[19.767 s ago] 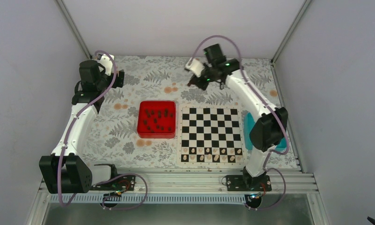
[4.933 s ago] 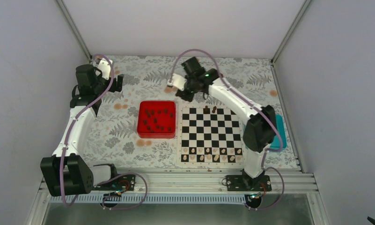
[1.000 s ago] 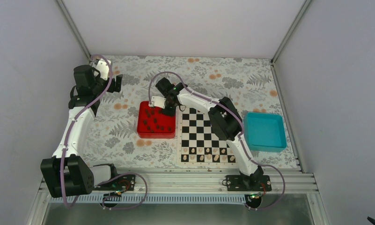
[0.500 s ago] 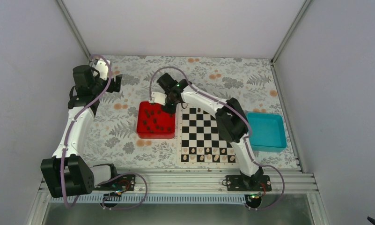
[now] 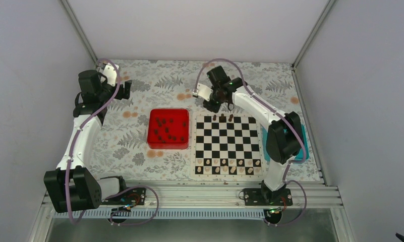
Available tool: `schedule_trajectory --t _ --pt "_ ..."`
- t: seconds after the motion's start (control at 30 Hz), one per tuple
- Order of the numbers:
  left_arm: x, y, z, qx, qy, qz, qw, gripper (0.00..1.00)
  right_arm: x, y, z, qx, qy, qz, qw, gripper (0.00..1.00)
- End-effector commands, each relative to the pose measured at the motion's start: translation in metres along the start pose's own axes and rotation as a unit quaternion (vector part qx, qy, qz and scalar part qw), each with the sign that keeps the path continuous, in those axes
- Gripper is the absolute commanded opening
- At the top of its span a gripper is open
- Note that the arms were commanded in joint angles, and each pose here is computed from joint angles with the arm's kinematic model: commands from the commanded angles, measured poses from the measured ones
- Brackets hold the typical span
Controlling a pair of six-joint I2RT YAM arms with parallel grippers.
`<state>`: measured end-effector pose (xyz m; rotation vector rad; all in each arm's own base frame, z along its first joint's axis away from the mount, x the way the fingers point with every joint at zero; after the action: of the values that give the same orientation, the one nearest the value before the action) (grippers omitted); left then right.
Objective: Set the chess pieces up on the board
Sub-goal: Pick up the chess piece from the storage box, then place the chess piece on the chessboard.
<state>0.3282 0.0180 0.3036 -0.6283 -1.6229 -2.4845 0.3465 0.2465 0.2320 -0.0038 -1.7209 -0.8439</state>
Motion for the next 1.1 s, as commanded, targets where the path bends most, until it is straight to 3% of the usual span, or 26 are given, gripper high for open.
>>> schedule_trajectory --t 0.0,0.37,1.07 --pt "0.007 0.006 0.0 -0.002 -0.001 -0.017 1.0 1.0 -0.033 -0.035 0.002 -0.007 0.009 0.05 0.999 0.04" --pt "0.008 0.007 0.0 -0.002 -0.002 -0.016 1.0 1.0 -0.089 -0.07 -0.003 -0.028 0.029 0.091 0.995 0.05" --pt "0.004 0.002 -0.001 -0.001 -0.004 -0.012 1.0 1.0 -0.104 -0.072 -0.01 -0.032 0.005 0.101 0.994 0.06"
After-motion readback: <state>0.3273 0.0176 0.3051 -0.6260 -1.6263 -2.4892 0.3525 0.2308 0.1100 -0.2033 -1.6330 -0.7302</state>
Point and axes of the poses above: each gripper's point midway between its finger pads, its own x axis back along the fingers, its own z axis along the line the jaws close on, y = z × x, the point moved 8 cm from there along x, back along the fingers, and after that the axes turned 14 degrees about -x, right-handed, at the moved point
